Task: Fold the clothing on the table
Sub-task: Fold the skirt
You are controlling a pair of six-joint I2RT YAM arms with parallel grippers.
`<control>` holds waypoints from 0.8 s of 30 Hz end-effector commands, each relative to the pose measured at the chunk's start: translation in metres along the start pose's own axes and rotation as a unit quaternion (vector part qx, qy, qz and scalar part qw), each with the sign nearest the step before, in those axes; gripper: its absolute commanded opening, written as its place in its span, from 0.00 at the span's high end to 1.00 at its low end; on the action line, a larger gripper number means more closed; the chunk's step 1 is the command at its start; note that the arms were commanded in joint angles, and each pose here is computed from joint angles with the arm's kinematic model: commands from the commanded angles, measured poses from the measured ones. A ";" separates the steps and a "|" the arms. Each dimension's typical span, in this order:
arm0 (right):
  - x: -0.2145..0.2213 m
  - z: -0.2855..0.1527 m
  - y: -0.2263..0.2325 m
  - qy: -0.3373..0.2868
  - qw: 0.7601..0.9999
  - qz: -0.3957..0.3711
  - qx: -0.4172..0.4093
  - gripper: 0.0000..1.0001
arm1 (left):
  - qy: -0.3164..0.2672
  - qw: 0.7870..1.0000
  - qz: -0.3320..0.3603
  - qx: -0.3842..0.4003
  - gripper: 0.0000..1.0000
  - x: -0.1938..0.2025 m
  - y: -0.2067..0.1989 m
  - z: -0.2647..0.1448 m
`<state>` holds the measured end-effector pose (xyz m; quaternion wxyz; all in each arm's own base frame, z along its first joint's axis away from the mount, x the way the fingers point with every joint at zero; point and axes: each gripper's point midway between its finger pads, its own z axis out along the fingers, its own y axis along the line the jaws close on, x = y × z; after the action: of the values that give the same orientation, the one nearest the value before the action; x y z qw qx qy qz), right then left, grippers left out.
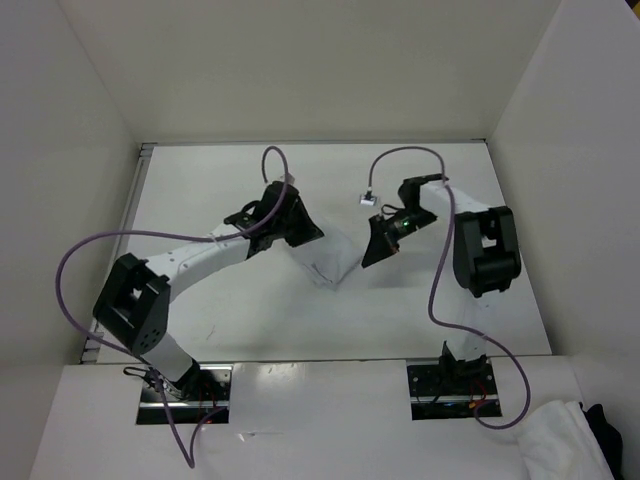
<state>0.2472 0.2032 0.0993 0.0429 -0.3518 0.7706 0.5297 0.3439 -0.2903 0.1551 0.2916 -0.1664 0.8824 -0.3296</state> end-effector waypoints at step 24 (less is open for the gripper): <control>-0.020 0.014 -0.009 0.011 0.999 -0.013 -0.034 1.00 | 0.136 0.974 0.015 -0.179 1.00 0.098 0.116 0.021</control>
<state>0.2624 0.1995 0.0625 -0.0078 -0.3087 0.7771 0.5485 0.2679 -0.2572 0.0164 0.1248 -0.1586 0.9618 -0.1849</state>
